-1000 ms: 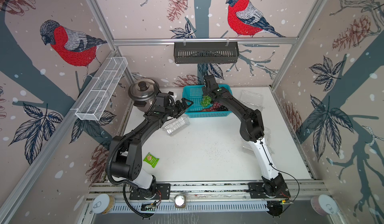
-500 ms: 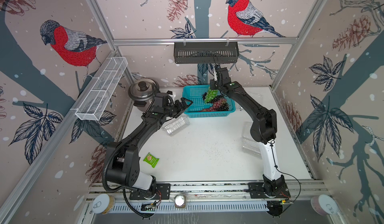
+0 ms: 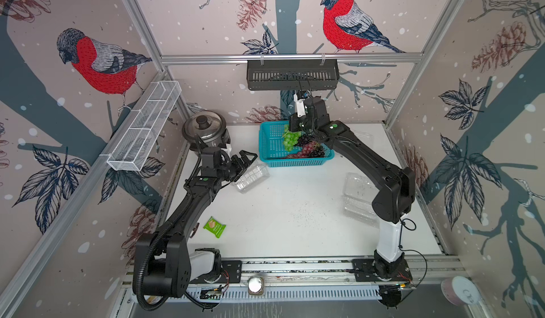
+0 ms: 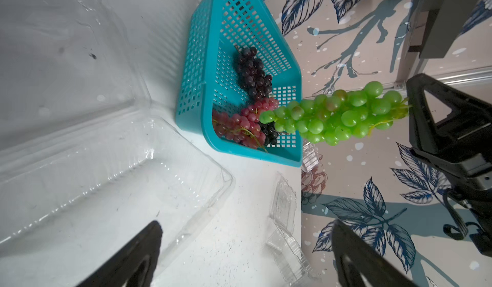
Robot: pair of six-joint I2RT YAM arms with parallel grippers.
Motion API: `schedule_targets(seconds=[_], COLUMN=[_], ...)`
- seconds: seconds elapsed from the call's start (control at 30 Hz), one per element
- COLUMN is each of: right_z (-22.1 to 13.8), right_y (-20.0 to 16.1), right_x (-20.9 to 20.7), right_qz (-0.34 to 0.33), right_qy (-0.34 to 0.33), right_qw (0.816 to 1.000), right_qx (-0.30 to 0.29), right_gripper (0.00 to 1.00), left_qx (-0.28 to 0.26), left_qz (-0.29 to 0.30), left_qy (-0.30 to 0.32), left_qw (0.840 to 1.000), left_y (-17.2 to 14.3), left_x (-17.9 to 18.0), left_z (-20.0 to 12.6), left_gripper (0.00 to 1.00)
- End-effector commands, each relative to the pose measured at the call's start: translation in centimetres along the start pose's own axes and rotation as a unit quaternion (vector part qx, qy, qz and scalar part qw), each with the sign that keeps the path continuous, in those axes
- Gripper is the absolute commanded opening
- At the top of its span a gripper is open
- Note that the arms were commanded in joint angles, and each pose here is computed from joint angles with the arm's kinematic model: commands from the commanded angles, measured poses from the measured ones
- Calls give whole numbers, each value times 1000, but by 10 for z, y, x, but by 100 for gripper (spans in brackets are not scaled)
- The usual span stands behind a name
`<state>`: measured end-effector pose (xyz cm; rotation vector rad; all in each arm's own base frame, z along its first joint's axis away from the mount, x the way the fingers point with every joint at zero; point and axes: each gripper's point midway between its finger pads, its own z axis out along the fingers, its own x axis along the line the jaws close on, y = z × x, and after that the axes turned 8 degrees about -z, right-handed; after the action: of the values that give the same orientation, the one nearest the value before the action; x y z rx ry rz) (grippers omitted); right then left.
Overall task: Pack grapes into containers
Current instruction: Place the grape into the packing box.
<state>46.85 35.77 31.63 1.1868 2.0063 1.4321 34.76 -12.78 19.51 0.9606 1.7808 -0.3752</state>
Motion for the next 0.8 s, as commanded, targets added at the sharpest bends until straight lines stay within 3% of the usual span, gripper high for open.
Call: schedule_targets(seconds=[0.0, 0.33, 0.6, 0.77], right_z=[-8, -7, -8, -4], right_y=[15, 5, 5, 15], right_x=[35, 110, 141, 148], right_qz=[21, 48, 63, 63], right_qy=[40, 117, 149, 152], right_qw=[998, 992, 986, 986], right_qx=[-34, -29, -29, -35], right_gripper=[0, 0, 0, 0], left_qx=[4, -5, -11, -22], left_qz=[-3, -25, -35, -27], left_qy=[-23, -9, -6, -16], left_qw=[1000, 1000, 999, 999], left_y=[-8, -33, -39, -36], left_x=[-4, 26, 36, 22], left_z=[-7, -20, -24, -32], left_gripper=[98, 98, 98, 98])
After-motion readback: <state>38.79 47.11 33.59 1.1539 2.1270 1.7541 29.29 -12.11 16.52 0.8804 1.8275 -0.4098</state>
